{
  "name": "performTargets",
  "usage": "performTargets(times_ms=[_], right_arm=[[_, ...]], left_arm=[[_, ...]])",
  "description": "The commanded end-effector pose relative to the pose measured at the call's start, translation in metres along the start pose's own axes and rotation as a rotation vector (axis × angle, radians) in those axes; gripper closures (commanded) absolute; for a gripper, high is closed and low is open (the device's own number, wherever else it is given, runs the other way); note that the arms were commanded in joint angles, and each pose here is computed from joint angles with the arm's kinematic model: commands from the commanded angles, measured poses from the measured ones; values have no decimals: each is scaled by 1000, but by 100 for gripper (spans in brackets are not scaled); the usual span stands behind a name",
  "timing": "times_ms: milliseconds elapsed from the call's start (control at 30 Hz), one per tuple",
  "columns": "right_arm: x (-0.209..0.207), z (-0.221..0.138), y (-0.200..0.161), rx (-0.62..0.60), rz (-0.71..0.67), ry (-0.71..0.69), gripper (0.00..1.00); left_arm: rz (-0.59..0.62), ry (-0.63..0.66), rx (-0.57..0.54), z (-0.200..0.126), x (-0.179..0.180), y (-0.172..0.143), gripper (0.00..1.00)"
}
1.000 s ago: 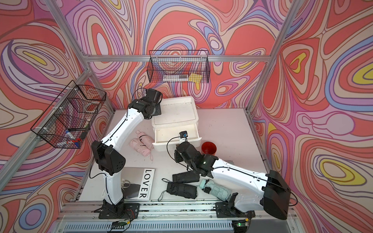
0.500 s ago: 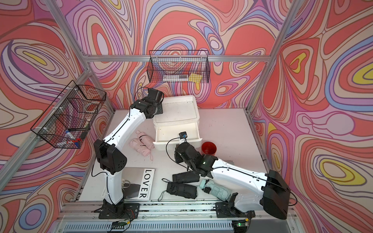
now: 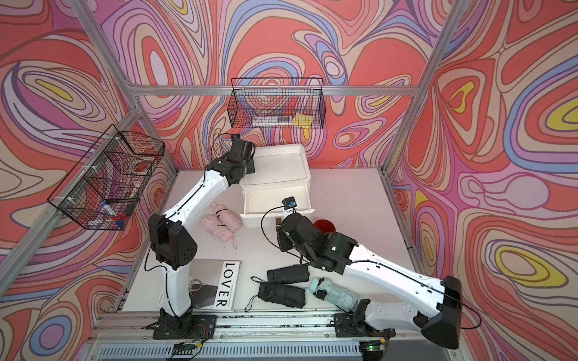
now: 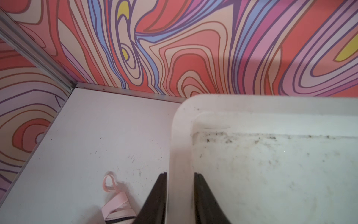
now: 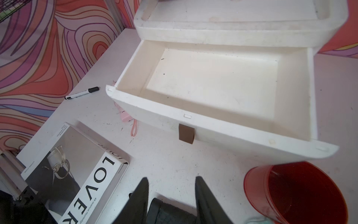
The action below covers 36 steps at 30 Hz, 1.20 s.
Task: Place the umbrella in the drawer by color
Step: Pick up the umbrella from the center of the board.
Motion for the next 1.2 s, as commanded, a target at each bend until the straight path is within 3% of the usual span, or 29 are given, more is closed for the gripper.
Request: performTargets(times_ms=[0,200,400,567,700,933,1167], right_arm=[[-29,-14,-25,112,58,-186,56],[-68,-31,-57,131,304,-460,50],[-96,-40,-101,136,584,-710,37],[-105,-29,-139,114,706,-730,35],[-110,-25,-150,59,741,-688,35],[-125,-30,-151,-69,834,-642,35],[-145,-12,-158,18,934,-676,33]], left_arm=[[-8,-51,-112,-17,1,29,47],[-63,-163,-185,-67,12,47,19],[-147,-322,-159,-114,20,46,3],[-183,-383,-50,-153,38,30,3],[-166,-386,58,-170,60,-10,3],[-67,-518,222,-184,75,-80,2],[57,-507,361,-186,90,-123,2]])
Point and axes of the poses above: each gripper's point midway between its finger pads, its own z axis out along the fingers, its own x axis along the line the jaws close on, y = z × x, the point moved 6 cm from there along -z, back along the fingers, and after that the axes turned 5 degrees about -z, right-handed, at the moved point
